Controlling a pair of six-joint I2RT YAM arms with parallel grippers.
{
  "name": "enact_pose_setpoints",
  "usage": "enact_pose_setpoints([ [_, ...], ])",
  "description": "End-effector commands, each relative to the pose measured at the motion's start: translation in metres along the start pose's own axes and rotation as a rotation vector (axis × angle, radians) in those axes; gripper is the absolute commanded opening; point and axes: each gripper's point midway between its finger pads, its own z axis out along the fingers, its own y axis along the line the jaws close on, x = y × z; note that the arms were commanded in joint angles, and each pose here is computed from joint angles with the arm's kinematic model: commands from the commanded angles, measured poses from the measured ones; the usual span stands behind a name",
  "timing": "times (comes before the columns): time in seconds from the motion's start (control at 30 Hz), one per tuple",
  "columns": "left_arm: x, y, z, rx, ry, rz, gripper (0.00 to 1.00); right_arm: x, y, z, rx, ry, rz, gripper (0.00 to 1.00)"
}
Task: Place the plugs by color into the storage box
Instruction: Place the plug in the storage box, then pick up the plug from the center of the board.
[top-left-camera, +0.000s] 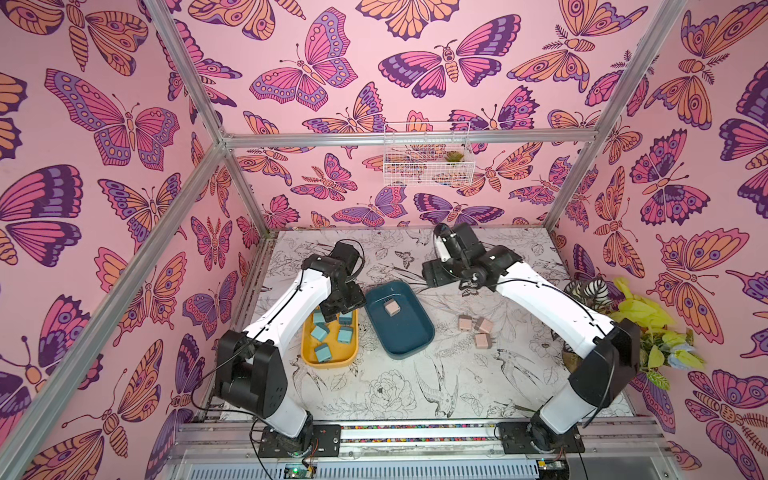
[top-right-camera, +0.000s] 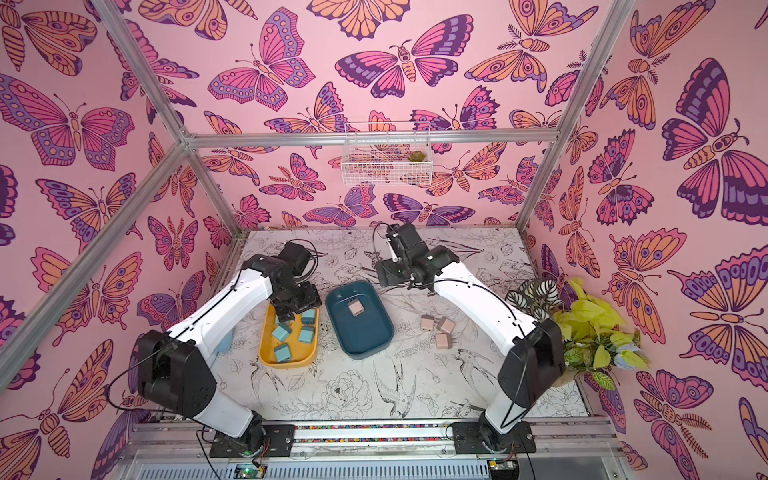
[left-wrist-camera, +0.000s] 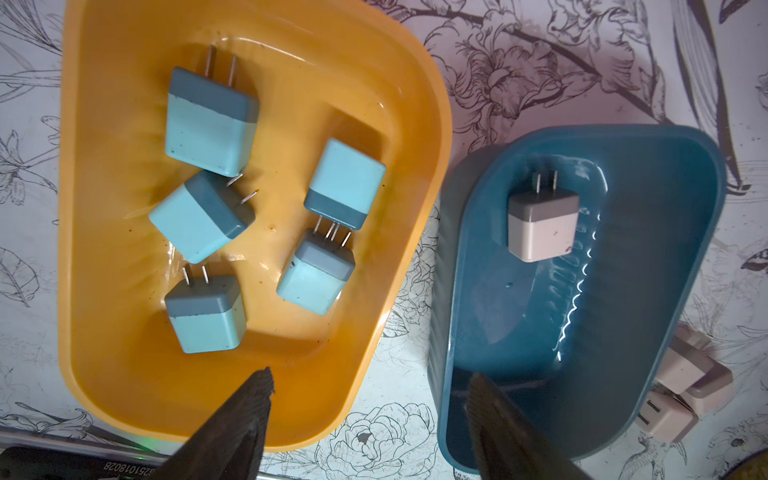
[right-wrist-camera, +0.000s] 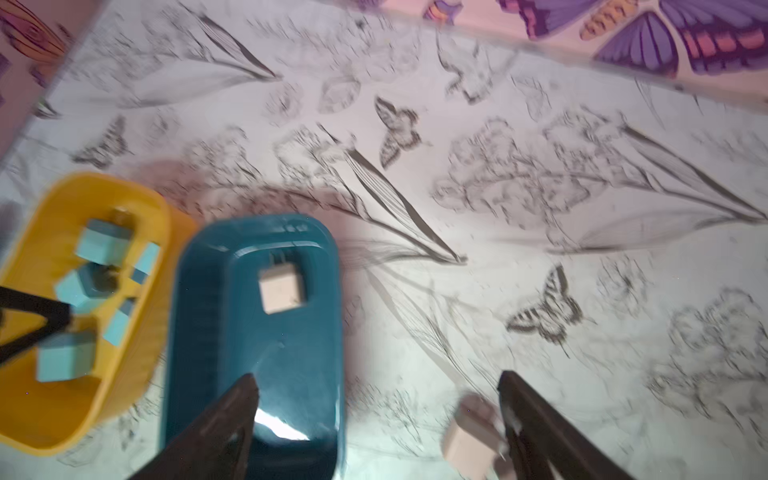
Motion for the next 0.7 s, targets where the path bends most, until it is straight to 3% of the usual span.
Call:
enact_pose_setpoints([
  [0.0, 0.001, -0.014, 0.002, 0.021, 0.008, 0.023, 0.76, 0.092, -0.046, 0.028, 0.095, 0.325, -0.011, 0.91],
  [0.13, 0.005, -0.026, 0.009, 0.023, 0.025, 0.042, 0.76, 0.126, -0.074, 0.033, 0.111, 0.423, 0.147, 0.91],
  [0.27, 0.009, -0.033, 0.012, 0.021, 0.032, 0.054, 0.76, 0.141, -0.071, 0.046, 0.087, 0.463, 0.248, 0.90],
  [0.67, 0.017, -0.023, 0.008, 0.011, 0.026, 0.042, 0.76, 0.154, -0.059, 0.094, 0.064, 0.551, 0.372, 0.85],
])
